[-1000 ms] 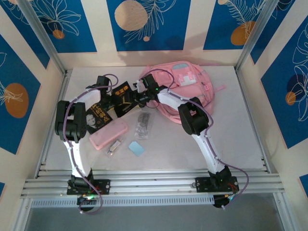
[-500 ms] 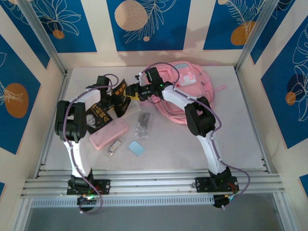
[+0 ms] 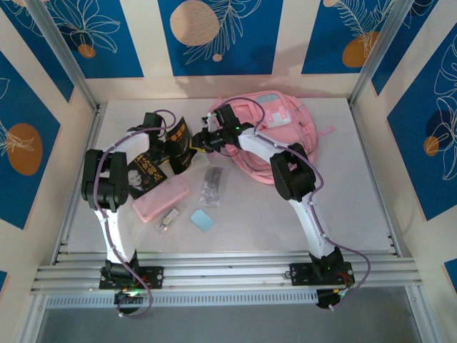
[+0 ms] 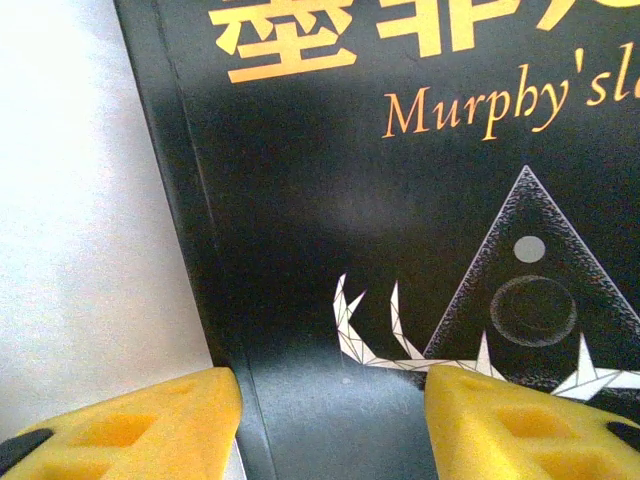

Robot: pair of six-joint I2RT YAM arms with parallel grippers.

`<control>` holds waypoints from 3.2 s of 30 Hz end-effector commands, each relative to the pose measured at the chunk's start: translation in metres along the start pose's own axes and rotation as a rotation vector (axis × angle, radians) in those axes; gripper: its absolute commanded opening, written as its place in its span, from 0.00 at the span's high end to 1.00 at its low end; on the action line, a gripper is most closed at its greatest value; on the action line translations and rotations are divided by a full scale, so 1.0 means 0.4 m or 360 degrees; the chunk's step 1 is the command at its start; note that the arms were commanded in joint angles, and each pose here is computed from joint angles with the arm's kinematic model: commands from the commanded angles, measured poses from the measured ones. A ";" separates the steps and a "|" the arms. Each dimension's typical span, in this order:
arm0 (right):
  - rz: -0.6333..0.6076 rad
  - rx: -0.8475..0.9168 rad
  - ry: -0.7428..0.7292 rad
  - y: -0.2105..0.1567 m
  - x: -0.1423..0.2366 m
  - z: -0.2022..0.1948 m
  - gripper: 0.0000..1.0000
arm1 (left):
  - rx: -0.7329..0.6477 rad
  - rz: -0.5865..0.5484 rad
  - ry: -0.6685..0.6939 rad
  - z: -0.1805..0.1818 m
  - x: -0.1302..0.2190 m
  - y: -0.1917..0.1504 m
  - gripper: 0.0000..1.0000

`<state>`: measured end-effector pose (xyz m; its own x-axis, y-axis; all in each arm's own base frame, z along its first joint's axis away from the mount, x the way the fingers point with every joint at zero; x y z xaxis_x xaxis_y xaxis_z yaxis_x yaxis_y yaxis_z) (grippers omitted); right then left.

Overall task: Pack the student bag
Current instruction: Pick up the book from the top-center of the table, then pass the book.

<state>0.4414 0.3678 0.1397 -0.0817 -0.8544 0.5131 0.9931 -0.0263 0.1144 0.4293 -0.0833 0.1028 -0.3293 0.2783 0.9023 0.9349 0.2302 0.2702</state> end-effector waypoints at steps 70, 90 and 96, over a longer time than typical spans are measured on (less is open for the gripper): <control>-0.0363 -0.0566 -0.0170 -0.099 0.406 -0.059 0.01 | 0.0435 -0.0522 -0.0945 -0.295 0.133 0.088 1.00; -0.0593 -0.0712 0.0658 -0.102 0.233 0.117 0.01 | 0.0590 -0.0842 -0.1188 -0.338 0.293 0.105 1.00; -0.0807 -0.0702 0.0611 -0.043 0.249 0.071 0.02 | 0.0615 -0.0769 -0.1209 -0.330 0.289 0.063 1.00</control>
<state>0.3979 0.3094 0.1968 -0.4800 -0.8476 0.2261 0.8350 -0.5205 -0.1786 0.4398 -0.1646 0.2203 -0.7632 0.5367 0.3599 0.6370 0.7182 0.2800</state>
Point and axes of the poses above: each hand's point on the last joint's axis, 136 mm out from that joint toward the fingers, its own x axis back along the fingers, its own z axis along the line the jaws close on, y = z × x, the point moved 7 cm from there along x, back along the fingers, and after that the axes turned 7 degrees about -x, right-handed, at the moved point
